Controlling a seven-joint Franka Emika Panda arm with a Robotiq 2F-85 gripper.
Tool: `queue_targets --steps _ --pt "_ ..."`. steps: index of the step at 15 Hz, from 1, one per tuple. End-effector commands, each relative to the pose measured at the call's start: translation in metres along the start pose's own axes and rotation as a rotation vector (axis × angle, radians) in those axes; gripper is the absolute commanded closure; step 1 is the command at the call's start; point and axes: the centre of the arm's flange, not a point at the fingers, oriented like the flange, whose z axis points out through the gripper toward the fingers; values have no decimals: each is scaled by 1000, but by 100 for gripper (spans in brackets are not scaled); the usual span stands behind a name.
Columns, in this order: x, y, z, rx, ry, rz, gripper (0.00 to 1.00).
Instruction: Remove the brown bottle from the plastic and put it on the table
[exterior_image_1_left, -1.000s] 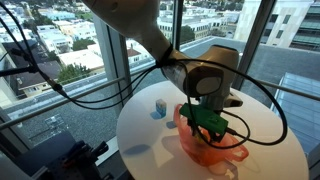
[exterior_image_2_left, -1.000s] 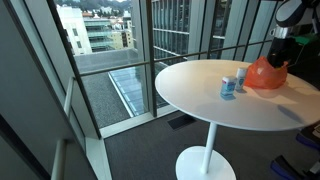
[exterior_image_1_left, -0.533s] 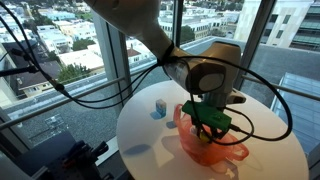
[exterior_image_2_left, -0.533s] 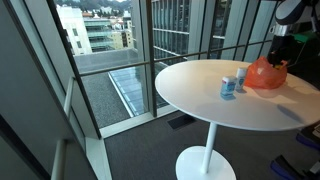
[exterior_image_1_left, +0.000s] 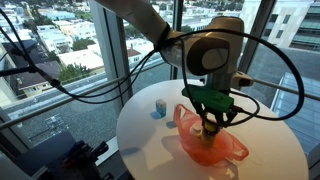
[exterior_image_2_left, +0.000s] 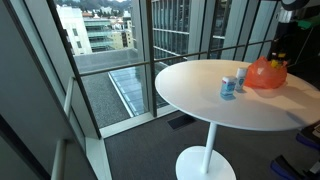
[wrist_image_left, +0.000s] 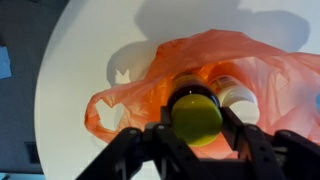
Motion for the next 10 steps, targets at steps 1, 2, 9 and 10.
queue_targets --steps 1,2,9,10 --pt "-14 -11 -41 -29 -23 44 72" --pt "-19 -15 -51 -40 -25 51 72" --pt "-52 -44 -107 -76 -36 63 72" --pt "-56 -49 -111 -73 -40 58 72"
